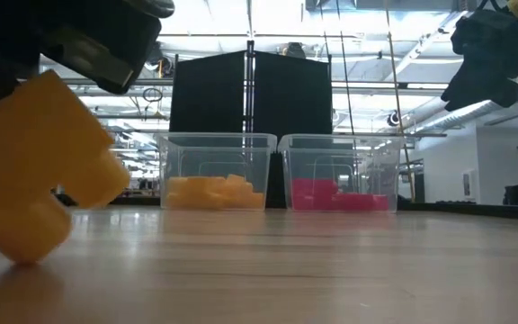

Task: Sort blocks
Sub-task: Put the yellow game piece into the top left transparent bin

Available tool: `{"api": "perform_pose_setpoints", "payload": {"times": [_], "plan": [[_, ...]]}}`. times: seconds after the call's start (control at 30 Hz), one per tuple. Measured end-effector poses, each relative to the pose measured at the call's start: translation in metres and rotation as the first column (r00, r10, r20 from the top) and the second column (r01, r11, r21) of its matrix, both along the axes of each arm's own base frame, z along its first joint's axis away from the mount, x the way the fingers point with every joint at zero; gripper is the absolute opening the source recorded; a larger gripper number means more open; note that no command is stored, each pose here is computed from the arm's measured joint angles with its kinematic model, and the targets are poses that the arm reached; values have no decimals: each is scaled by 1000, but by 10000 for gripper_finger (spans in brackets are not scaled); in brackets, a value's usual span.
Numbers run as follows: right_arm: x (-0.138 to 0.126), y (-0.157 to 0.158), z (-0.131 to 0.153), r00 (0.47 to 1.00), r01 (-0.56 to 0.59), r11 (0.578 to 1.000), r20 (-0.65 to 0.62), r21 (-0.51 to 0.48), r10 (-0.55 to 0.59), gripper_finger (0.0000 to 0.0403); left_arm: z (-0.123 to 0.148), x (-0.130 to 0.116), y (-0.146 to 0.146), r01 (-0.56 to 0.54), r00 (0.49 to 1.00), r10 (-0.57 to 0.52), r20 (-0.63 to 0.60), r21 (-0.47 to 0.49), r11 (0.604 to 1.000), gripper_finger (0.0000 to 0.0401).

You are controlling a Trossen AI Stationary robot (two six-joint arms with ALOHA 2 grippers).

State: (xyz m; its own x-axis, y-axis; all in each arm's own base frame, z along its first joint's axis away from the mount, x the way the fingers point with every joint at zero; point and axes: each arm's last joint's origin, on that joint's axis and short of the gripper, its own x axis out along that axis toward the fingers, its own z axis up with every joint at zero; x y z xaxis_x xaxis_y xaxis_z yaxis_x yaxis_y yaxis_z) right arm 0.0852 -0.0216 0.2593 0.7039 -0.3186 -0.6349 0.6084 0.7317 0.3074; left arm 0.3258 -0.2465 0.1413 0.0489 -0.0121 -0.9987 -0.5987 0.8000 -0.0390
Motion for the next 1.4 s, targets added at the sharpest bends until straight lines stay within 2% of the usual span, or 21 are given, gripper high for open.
{"api": "perform_pose_setpoints", "payload": {"times": [0.1, 0.27, 0.33, 0.4, 0.6, 0.83, 0.97, 1.1, 1.3, 1.4], "plan": [[0, 0, 0, 1000, -1, 1000, -1, 0, 1, 144, 0, 0, 2, -3, 1000, 3, -8, 16, 1000, 87], [0, 0, 0, 1000, 0, 1000, 0, 0, 0, 144, 7, 0, 4, -6, 1000, 6, 20, 22, 1000, 86], [0, 0, 0, 1000, -1, 1000, -1, -1, 1, 144, 12, -1, 6, -17, 998, 13, 55, 59, 998, 86], [0, 0, 0, 1000, -3, 1000, -2, -3, 3, 144, 20, 0, 15, -43, 996, 34, 84, 110, 993, 86], [0, 0, 0, 1000, -5, 1000, -3, -5, 5, 144, 64, -6, 48, -138, 985, 116, 124, 183, 973, 86], [0, 0, 0, 1000, -5, 1000, -3, -6, 5, 144, 127, -8, 129, -306, 936, 208, 283, 366, 879, 88], [0, 0, 0, 1000, -4, 1000, -3, -4, 4, 144, 163, -11, 191, -418, 883, 232, 408, 461, 783, 89], [0, 0, 0, 1000, -3, 1000, -2, -3, 3, 144, 188, -18, 252, -491, 848, 249, 467, 520, 698, 89], [0, 0, 0, 1000, 5, 1000, 1, 5, -5, 144, 210, -23, 333, -533, 825, 230, 517, 572, 624, 90], [0, 0, 0, 1000, 5, 1000, 2, 5, -5, 144, 213, -25, 367, -553, 809, 238, 538, 560, 616, 90]]}}
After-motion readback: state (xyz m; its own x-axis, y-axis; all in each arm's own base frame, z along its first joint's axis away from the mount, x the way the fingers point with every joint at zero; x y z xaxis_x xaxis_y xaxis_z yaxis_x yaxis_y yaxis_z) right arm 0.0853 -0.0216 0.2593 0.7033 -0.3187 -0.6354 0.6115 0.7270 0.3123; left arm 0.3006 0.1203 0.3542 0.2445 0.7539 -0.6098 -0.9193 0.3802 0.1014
